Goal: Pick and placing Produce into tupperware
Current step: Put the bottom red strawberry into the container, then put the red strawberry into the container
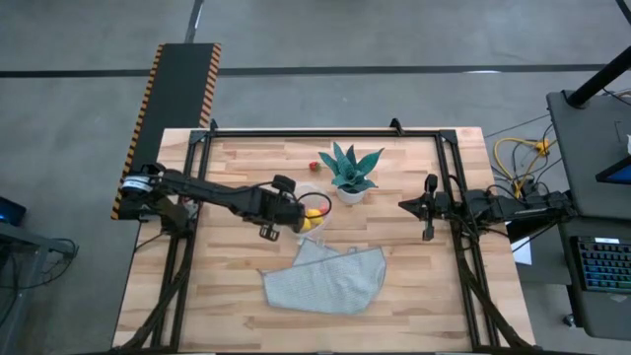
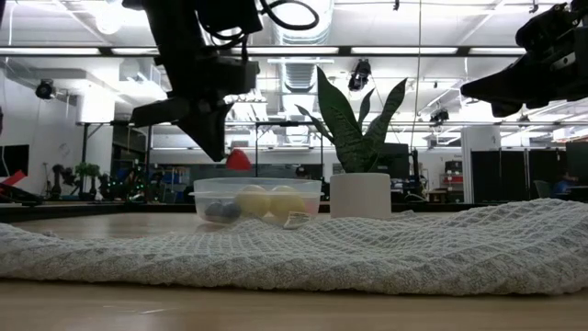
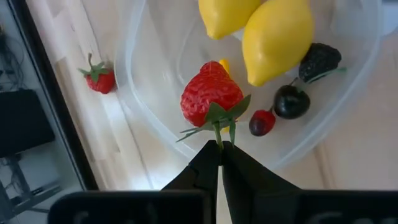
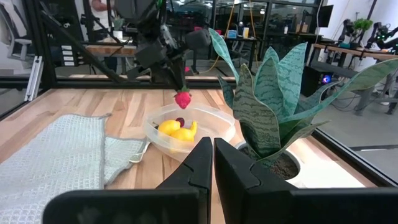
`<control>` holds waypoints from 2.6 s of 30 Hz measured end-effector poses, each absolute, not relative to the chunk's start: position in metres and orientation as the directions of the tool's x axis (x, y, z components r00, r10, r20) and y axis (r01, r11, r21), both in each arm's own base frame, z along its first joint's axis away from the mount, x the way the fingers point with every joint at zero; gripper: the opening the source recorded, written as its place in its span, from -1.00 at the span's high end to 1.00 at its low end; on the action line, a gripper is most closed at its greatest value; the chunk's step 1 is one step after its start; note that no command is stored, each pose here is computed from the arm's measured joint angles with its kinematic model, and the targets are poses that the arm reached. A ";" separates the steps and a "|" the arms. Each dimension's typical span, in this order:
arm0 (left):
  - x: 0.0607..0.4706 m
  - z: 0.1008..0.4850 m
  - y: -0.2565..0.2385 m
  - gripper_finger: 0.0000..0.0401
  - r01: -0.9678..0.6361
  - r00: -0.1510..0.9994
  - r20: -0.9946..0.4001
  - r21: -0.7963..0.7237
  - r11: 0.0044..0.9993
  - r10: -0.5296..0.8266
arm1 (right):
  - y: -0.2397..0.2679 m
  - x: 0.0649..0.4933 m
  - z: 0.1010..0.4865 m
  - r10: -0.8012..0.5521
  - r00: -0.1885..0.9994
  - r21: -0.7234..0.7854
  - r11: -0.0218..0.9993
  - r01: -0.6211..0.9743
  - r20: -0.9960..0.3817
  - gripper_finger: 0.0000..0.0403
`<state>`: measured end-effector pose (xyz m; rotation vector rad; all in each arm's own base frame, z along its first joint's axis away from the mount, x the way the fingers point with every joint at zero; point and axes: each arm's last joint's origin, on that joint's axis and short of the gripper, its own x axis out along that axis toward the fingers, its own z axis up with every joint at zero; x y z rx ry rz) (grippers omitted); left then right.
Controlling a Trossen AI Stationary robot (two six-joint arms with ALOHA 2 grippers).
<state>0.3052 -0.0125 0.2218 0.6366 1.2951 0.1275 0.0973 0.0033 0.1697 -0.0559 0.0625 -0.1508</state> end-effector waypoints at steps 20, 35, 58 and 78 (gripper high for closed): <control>0.315 0.198 -0.009 1.00 0.322 0.222 -0.867 0.496 0.806 0.445 | 0.003 0.097 0.170 -0.153 0.987 -0.061 0.987 0.149 -0.059 0.96; 0.315 0.198 -0.009 1.00 0.322 0.223 -0.868 0.496 0.807 0.444 | 0.003 0.097 0.170 -0.152 0.987 -0.061 0.987 0.149 -0.059 0.96; 0.315 0.198 -0.009 0.99 0.329 0.224 -0.883 0.467 0.821 0.412 | 0.003 0.097 0.170 -0.152 0.987 -0.060 0.987 0.149 -0.058 0.96; 0.314 0.231 -0.008 0.35 0.294 0.290 -0.836 0.541 0.788 0.466 | 0.003 0.097 0.170 -0.152 0.987 -0.060 0.987 0.149 -0.059 0.96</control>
